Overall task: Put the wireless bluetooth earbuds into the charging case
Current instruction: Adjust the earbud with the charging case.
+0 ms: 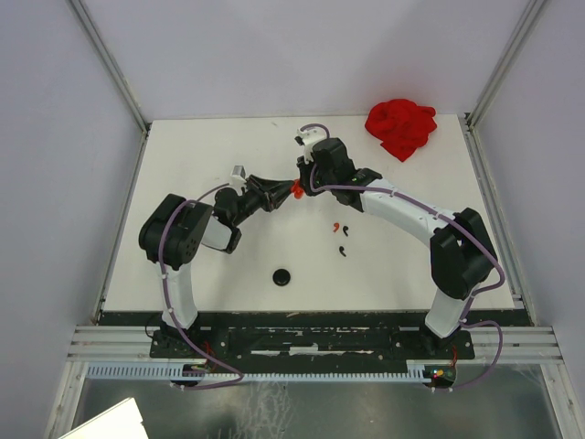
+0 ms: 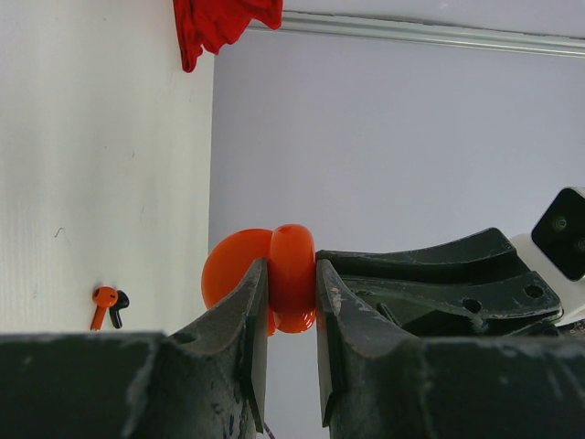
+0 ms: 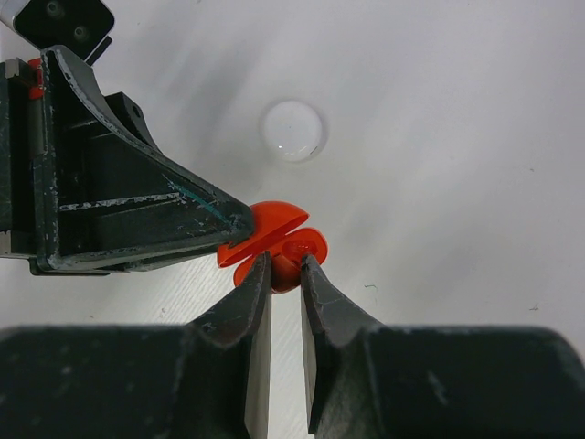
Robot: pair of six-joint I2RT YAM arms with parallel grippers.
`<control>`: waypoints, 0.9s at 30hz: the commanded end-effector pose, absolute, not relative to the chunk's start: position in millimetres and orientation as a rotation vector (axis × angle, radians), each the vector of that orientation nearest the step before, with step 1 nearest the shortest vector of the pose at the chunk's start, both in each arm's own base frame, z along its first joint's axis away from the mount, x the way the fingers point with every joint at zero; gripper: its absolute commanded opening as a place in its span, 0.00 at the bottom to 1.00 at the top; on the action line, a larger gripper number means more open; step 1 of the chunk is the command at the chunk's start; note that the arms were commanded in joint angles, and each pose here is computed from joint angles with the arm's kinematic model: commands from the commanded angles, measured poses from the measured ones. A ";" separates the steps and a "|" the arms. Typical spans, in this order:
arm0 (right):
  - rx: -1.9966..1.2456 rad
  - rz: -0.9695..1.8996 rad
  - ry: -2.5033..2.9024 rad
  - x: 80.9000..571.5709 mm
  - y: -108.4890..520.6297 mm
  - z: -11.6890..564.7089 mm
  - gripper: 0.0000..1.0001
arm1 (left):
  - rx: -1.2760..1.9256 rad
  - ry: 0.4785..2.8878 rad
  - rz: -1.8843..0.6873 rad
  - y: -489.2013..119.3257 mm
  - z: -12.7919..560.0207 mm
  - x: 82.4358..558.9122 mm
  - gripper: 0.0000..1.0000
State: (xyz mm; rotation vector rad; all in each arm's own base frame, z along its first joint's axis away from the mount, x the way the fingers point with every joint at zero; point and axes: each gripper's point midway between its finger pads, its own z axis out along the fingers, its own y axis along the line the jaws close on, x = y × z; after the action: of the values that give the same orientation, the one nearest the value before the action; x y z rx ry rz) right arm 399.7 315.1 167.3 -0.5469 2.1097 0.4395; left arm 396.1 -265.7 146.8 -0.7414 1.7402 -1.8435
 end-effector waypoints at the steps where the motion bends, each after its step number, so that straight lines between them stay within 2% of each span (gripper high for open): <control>1: -0.551 0.445 2.066 405.4 318.5 176.5 0.11 | -0.654 1.636 -1.924 -267.7 188.8 393.1 0.03; 19: -0.607 0.461 2.103 395.4 327.3 160.8 0.14 | -0.651 1.618 -1.936 -266.7 193.1 392.0 0.03; 21: -0.615 0.461 2.107 393.7 329.4 158.7 0.16 | -0.650 1.617 -1.936 -266.7 193.4 392.0 0.03; 27: -0.623 0.473 2.104 391.2 331.7 159.5 0.32 | -0.653 1.621 -1.934 -267.0 191.2 392.6 0.03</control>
State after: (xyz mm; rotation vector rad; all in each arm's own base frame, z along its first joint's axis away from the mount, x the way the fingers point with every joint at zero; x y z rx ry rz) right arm 394.6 323.4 155.4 -0.5951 2.1237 0.4470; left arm 395.8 -265.6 150.5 -0.7340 1.7325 -1.8478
